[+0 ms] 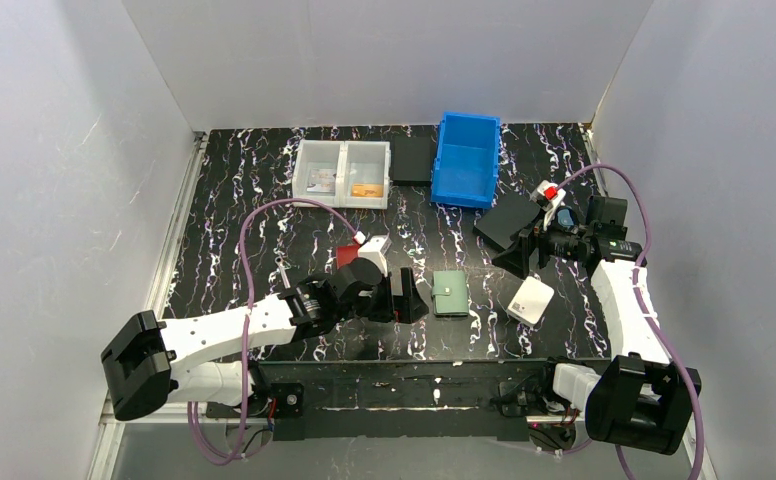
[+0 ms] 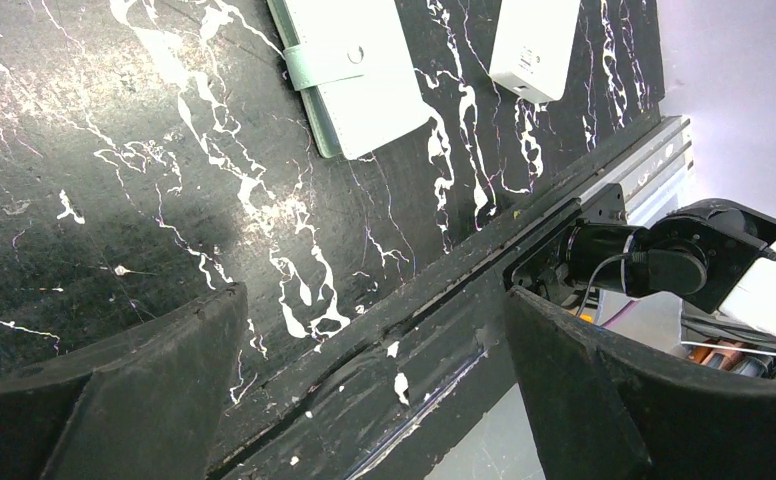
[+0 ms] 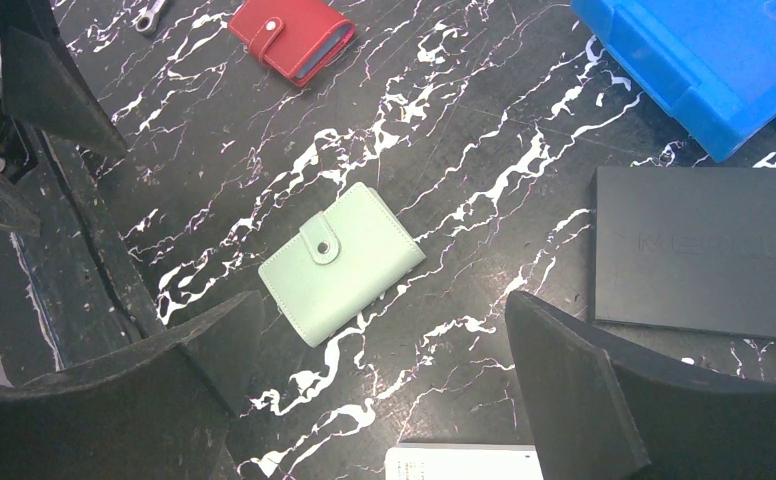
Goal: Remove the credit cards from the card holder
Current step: Open the card holder at the center of the board.
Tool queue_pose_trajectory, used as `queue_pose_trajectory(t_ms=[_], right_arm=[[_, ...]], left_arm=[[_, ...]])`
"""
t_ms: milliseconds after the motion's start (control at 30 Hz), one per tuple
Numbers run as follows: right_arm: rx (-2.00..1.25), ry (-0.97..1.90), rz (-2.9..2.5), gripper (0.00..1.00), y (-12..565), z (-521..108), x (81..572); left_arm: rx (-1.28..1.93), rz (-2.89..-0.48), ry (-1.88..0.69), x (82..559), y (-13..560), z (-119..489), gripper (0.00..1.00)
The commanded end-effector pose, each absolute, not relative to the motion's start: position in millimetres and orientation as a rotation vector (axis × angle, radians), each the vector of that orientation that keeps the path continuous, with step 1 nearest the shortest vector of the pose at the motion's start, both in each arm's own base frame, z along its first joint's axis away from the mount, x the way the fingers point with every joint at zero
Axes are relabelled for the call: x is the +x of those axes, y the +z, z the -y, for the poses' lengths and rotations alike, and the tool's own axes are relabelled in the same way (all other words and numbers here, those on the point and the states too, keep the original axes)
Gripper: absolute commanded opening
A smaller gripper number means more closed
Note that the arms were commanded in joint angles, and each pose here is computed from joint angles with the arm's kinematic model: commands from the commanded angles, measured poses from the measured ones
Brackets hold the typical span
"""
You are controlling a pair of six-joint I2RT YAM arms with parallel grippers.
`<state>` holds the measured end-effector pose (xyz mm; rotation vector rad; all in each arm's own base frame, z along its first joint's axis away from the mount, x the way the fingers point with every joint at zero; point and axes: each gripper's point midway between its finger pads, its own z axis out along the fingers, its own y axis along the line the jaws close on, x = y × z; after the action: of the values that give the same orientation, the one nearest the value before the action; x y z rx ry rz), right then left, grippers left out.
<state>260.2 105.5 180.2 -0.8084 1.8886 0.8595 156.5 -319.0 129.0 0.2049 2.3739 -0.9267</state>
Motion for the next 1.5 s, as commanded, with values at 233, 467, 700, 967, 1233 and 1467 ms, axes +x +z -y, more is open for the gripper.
queue_pose_trajectory(t_ms=[233, 467, 700, 967, 1233, 1467], right_arm=[[-0.83, 0.849, -1.864, 1.0, 181.9, -106.6, 259.5], [-0.833, 0.849, -1.861, 1.0, 182.4, -107.0, 258.9], [-0.837, 0.846, -1.855, 1.0, 183.8, -107.2, 257.9], [-0.833, 0.85, -1.863, 1.0, 182.0, -106.8, 258.6], [-0.831, 0.849, -1.869, 1.0, 180.7, -106.4, 258.9], [-0.831, 0.846, -1.872, 1.0, 180.6, -106.1, 259.6]], left_arm=[[0.187, -2.333, -0.944, 160.3, 149.0, 325.6, 0.99], [0.187, -2.345, -0.908, 159.8, 150.0, 326.3, 0.99], [0.166, -2.396, -0.748, 162.6, 144.5, 320.7, 0.99], [0.161, -2.449, -0.652, 168.8, 131.3, 338.0, 0.99], [0.168, -2.482, -0.51, 190.1, 114.9, 362.5, 0.86], [0.154, -2.564, -0.299, 199.1, 97.0, 364.5, 0.75]])
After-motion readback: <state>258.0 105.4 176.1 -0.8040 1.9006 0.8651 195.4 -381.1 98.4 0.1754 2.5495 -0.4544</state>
